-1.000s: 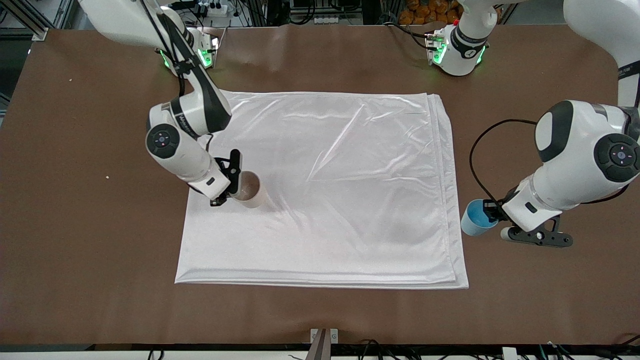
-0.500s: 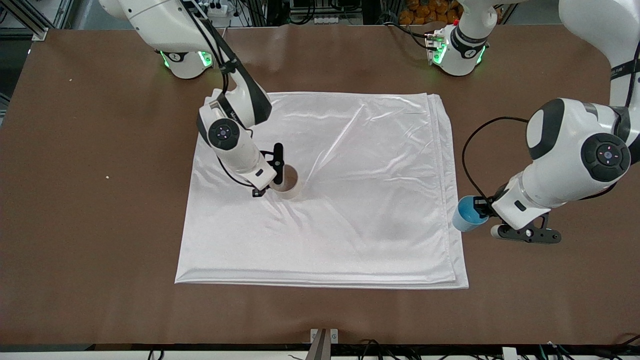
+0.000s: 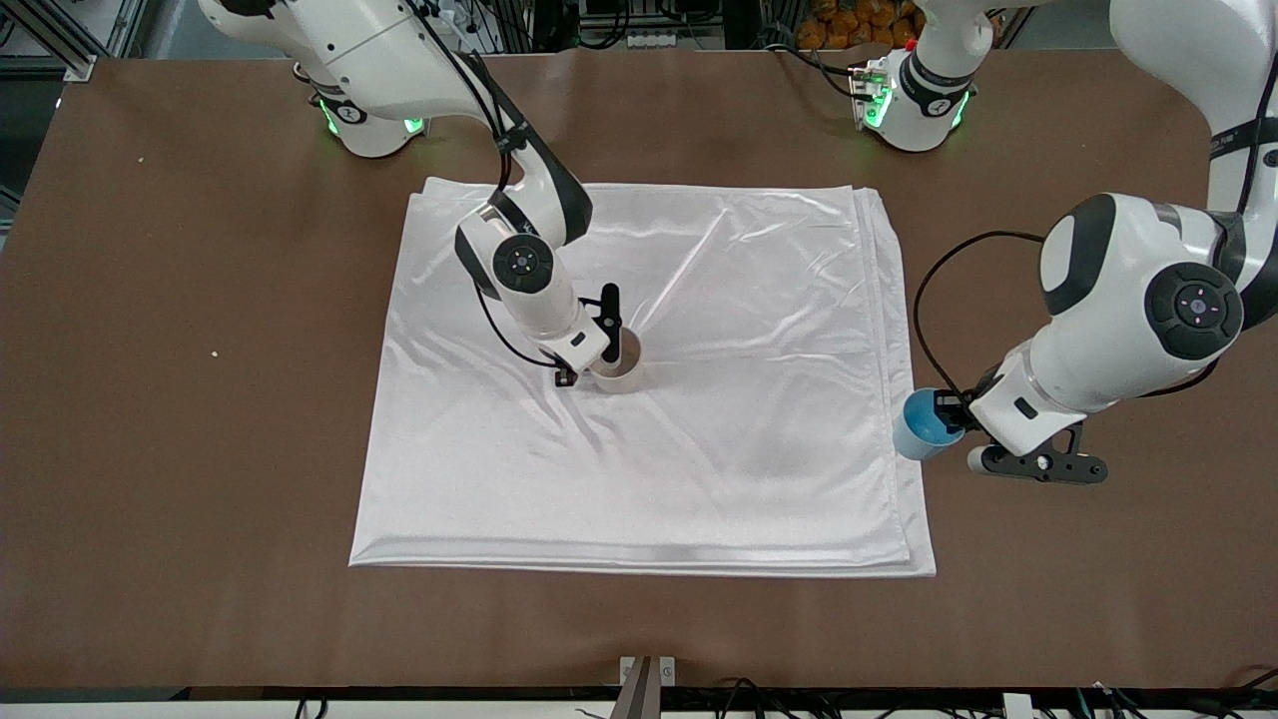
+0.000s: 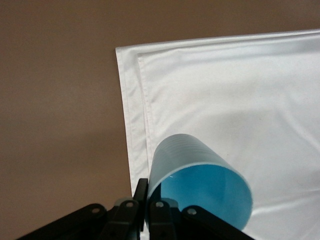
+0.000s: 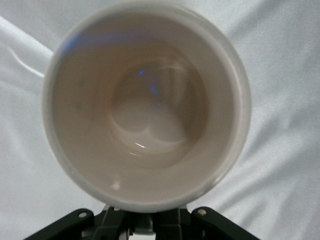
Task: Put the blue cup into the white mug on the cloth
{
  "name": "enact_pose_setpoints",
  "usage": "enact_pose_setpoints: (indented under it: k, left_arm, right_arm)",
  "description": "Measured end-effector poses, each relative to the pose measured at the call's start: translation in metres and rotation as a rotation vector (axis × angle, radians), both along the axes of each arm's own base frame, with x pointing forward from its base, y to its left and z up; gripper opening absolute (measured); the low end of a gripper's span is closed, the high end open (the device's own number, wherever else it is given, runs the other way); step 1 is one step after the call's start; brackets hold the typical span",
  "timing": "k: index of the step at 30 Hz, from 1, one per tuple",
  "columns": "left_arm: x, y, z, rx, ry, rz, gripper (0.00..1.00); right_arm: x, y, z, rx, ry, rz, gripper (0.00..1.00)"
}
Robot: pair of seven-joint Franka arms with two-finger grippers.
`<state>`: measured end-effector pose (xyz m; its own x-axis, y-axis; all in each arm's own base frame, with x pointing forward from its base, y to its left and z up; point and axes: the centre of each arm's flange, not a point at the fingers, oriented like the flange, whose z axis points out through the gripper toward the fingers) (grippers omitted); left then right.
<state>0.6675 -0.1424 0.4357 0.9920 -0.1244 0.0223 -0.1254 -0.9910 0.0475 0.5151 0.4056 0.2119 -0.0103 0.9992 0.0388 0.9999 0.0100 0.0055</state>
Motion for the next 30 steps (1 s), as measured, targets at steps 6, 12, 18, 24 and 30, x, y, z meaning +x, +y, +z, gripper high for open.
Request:
enact_pose_setpoints:
  k: [6, 12, 18, 24, 30]
  left_arm:
    - [-0.004, -0.015, 0.001, -0.009, 0.002, 0.006, 0.05]
    - [-0.012, -0.044, 0.009, -0.032, 0.002, 0.029, 0.05]
    - [-0.02, -0.066, 0.015, -0.064, 0.01, 0.051, 0.05]
    - [-0.028, -0.081, 0.023, -0.095, 0.021, 0.076, 0.05]
    - [-0.039, -0.106, 0.032, -0.114, 0.028, 0.108, 0.05]
  right_arm:
    - [0.0, 0.003, -0.004, -0.008, -0.011, -0.003, 0.19]
    - [0.002, 0.002, -0.005, -0.011, -0.014, -0.004, 0.29]
    - [0.004, 0.002, -0.002, -0.009, -0.021, -0.006, 0.58]
    - [0.012, -0.001, 0.006, -0.002, -0.036, -0.016, 0.89]
    - [0.023, -0.009, 0.035, -0.007, -0.034, -0.035, 1.0]
